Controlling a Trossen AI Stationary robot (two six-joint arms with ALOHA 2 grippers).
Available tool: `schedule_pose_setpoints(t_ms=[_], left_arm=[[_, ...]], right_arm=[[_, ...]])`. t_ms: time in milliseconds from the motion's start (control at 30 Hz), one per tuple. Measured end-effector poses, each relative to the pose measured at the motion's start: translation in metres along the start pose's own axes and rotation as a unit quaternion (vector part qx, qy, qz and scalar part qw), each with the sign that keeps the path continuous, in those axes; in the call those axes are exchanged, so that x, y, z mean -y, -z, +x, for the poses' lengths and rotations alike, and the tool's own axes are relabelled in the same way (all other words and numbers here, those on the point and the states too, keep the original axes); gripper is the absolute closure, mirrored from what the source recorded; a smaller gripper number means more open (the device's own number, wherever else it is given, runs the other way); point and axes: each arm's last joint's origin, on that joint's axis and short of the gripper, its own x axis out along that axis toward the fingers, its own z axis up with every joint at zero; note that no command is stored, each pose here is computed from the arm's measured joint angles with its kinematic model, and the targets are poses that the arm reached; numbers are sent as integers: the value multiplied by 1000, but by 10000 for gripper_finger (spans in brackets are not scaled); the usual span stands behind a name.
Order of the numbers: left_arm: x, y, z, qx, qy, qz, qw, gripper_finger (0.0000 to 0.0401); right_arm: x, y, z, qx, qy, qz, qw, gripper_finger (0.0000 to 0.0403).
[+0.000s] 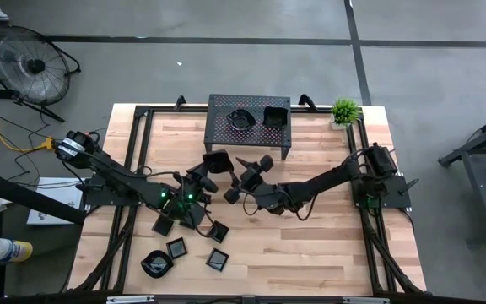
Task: Pick & Place Mini shaped plates
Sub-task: Stack the black distorted square plate on top of the black distorted square plates on the shelf
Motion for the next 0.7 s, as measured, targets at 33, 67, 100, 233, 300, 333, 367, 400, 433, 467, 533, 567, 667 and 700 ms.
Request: schedule_pose_setpoints(t_ms=[33,67,100,233,300,333,367,400,433,467,533,567,667,700], left_arm=[[0,0,0,3,0,-2,1000,401],[0,0,0,5,-1,-4,1000,401],[0,0,0,6,-1,-7,1000,401],[0,0,0,6,-1,-9,1000,401],[0,0,0,6,-1,-9,1000,401],[0,0,0,6,-1,-9,1000,401],[0,0,0,6,-1,-11,1000,401],[0,0,0,6,-1,-11,1000,401],[0,0,0,6,-1,-11,1000,401],[0,0,0,6,-1,-11,1000,401],[0,0,0,6,-1,-11,1000,401],[0,0,0,6,-1,-11,1000,401],[0,0,0,6,-1,-11,1000,401],[0,0,0,6,-1,-11,1000,401]], right_arm=[[1,0,1,0,2,0,1000,227],[1,0,1,1,3,0,1000,229],[1,0,1,1,3,-1,1000,232],[1,0,1,1,2,-3,1000,259],[1,0,1,0,2,-4,1000,278],[1,0,1,0,1,-4,1000,287],[1,0,1,0,1,-4,1000,296],[1,0,1,0,1,-4,1000,306],[1,0,1,0,1,-4,1000,314],[1,0,1,0,1,-4,1000,322],[1,0,1,0,1,-4,1000,336],[1,0,1,0,1,-4,1000,342],[1,0,1,0,1,-4,1000,360],[1,0,1,0,0,-4,1000,366]])
